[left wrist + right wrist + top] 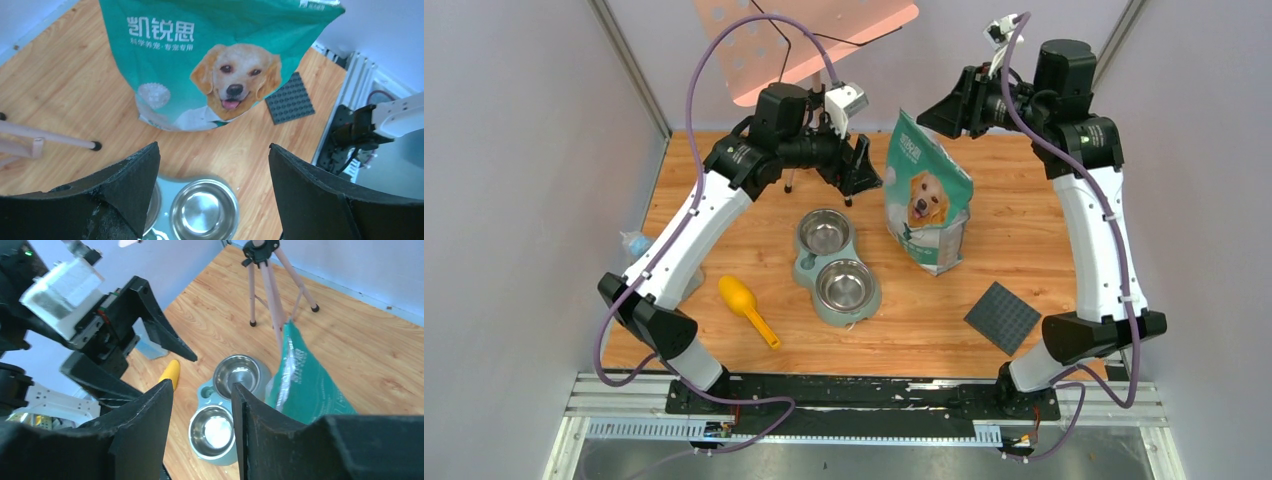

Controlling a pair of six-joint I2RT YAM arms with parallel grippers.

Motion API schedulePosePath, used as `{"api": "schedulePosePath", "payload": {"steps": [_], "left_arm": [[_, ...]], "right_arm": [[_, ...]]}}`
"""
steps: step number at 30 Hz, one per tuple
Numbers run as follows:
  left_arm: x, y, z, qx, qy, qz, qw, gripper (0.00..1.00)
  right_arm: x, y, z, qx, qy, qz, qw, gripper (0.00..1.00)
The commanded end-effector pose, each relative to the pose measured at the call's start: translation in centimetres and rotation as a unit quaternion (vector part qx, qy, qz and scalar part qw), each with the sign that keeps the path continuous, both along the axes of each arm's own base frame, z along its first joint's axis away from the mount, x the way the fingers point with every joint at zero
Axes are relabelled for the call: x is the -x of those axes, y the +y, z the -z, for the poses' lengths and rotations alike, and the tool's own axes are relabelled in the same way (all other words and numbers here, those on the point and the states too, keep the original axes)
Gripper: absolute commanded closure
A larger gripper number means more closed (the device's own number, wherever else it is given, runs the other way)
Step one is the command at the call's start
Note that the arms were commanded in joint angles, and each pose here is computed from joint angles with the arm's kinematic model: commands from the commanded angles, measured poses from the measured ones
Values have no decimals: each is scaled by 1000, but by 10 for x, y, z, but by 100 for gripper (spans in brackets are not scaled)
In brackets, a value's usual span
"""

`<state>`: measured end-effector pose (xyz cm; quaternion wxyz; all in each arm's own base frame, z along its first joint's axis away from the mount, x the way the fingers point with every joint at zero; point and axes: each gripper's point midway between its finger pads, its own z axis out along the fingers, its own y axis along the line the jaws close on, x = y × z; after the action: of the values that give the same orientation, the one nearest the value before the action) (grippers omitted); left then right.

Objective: Serve the pet food

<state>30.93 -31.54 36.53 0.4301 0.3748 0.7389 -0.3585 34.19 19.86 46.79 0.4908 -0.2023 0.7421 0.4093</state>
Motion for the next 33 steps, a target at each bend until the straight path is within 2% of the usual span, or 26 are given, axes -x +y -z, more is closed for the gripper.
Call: {"api": "schedulePosePath", "payload": {"steps": [1,5,9,11,17,21,23,24,26,28,33], "left_arm": [[10,-12,-21,36,36,13,999,13],[0,-16,-31,49,13,6,999,13],[-7,-20,-2,29,32,9,999,15],[-10,-20,20,11,45,4,999,15],[-23,-20,96,-43,83,-8,996,17],[-29,-26,138,-54,78,14,995,18],[-32,-32,155,-51,71,28,996,20],[-36,-37,155,-42,59,31,997,21],[-43,-44,173,-43,61,36,997,23],[-49,-51,181,-37,63,42,996,25],[-54,-77,176,-2,63,58,996,27]], "right_arm": [[-26,-8,8,44,-46,28,998,55],[-41,-18,28,89,-61,47,993,56],[-37,-19,50,117,-38,30,992,31],[-30,-22,61,127,-17,26,991,24],[-6,-35,91,153,31,47,987,26],[11,-40,119,197,54,49,978,32],[17,-43,135,221,68,56,971,38],[20,-44,138,225,70,58,970,47],[24,-44,137,224,70,55,971,78],[30,-42,132,217,70,50,972,98],[63,-21,116,158,89,-17,983,100]]}}
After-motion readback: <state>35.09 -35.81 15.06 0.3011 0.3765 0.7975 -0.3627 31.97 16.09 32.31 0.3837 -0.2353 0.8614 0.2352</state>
